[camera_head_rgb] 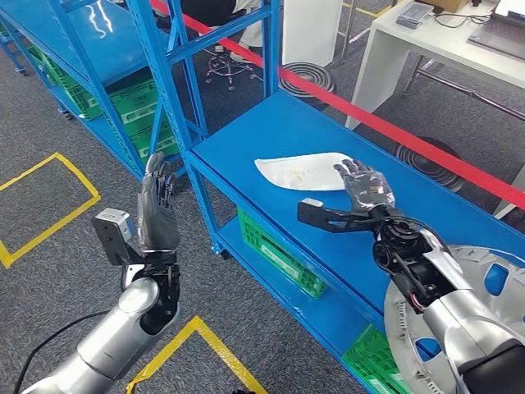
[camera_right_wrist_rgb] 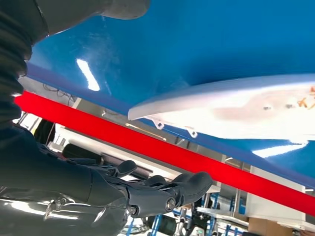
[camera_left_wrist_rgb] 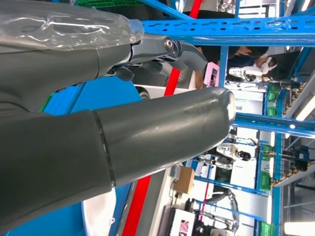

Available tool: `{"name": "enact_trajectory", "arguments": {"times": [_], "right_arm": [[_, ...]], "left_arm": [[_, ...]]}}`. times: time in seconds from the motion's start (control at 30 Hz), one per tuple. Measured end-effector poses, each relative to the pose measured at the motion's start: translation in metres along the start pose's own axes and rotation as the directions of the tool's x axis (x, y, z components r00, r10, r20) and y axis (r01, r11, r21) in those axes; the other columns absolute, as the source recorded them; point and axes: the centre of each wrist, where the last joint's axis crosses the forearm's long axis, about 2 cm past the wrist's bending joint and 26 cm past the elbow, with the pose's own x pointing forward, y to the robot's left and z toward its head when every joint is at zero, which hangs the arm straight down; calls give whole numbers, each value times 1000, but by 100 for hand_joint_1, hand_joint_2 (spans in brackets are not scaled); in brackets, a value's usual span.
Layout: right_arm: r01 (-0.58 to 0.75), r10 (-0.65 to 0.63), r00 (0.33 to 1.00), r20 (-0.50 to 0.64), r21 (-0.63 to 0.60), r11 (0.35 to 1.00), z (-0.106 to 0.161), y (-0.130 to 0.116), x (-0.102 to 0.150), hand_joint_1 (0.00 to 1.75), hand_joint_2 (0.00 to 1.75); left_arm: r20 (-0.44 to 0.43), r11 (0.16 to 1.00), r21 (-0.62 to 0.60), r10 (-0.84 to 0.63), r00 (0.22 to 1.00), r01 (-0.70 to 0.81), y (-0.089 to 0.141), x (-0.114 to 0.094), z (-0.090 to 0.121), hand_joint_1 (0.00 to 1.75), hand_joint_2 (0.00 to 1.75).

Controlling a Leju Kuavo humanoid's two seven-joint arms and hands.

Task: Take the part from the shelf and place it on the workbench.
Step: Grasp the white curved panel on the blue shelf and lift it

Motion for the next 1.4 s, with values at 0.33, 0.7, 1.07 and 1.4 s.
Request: {"name": "enact_trajectory", "arguments": {"times": [0.33, 0.7, 1.07, 1.4], "right_arm": [[5, -5, 1000, -9, -1, 1000, 0, -1, -1, 0, 175], [24, -28, 999, 41, 94, 995, 5, 18, -1, 0, 175], [109, -126, 989, 82, 180, 978, 17, 51, 7, 0, 175], [114, -132, 988, 78, 199, 973, 18, 55, 5, 0, 175]], "left_arm": [[0, 1000, 8, -3, 1000, 3, 1, 0, 0, 0, 0], [9, 1000, 18, -6, 1000, 6, 2, 2, 0, 0, 0], [10, 1000, 9, 2, 1000, -2, 1, 3, 1, 0, 0], [30, 999, -25, 25, 999, -24, -2, 5, -8, 0, 0]]}}
